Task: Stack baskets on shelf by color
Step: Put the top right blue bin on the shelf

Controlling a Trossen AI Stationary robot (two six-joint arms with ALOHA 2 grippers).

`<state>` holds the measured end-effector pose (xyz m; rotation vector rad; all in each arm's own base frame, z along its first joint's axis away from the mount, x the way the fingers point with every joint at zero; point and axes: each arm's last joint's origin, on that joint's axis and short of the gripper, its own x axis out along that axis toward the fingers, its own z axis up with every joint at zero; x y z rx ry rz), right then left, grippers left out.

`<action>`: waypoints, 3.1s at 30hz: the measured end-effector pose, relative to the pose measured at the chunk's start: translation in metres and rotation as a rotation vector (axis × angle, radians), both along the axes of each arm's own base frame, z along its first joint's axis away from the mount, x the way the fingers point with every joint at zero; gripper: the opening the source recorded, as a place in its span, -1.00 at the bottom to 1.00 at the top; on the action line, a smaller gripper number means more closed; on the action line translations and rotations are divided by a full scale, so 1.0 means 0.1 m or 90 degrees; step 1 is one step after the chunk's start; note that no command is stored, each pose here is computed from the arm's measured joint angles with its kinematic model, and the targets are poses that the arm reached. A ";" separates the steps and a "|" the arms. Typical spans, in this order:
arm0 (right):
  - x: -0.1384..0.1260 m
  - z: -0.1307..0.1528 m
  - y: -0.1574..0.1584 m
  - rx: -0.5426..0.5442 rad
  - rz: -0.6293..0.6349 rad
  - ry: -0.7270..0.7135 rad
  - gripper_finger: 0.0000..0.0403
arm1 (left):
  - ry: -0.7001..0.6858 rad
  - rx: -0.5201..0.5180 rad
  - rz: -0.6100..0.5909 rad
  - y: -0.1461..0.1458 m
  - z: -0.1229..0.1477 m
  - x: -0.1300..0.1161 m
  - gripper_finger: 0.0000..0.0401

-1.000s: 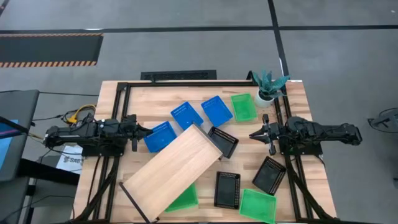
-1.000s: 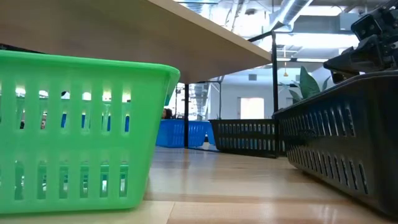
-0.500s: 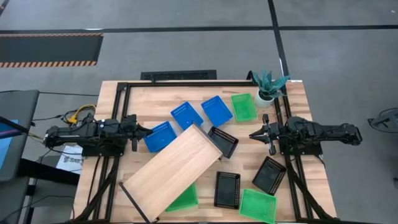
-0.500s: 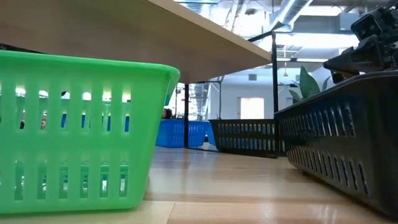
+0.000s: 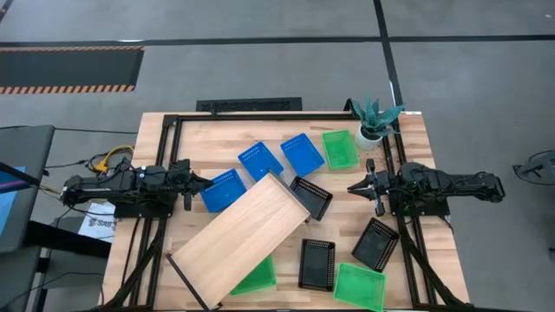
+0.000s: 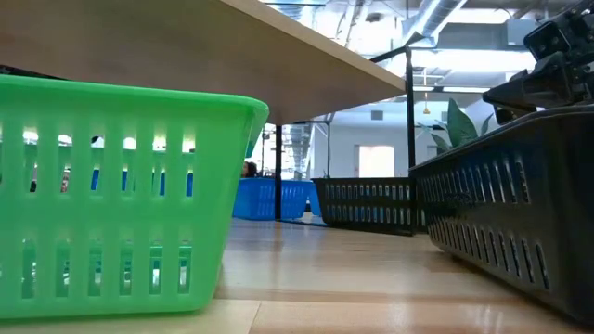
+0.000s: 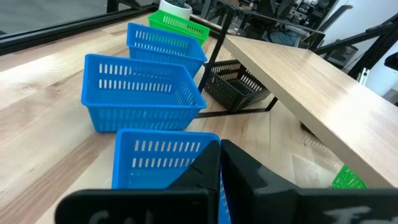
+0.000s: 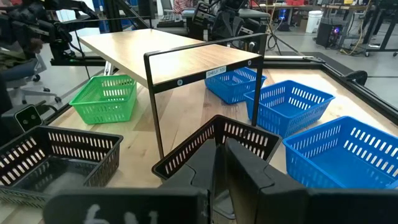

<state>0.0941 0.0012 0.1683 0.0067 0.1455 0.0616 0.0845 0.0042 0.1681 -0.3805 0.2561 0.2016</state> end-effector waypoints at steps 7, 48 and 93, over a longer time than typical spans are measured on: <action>0.00 0.00 0.00 0.000 0.000 0.000 -0.70 | -0.001 -0.009 0.000 0.00 0.00 0.00 -1.00; -0.05 0.44 -0.11 0.345 -0.165 -0.321 -0.65 | -0.577 -0.158 0.220 0.10 0.80 -0.03 -0.40; 0.89 1.85 -0.30 -0.041 -0.390 0.261 0.19 | -0.067 -0.155 0.200 0.16 2.11 0.59 0.05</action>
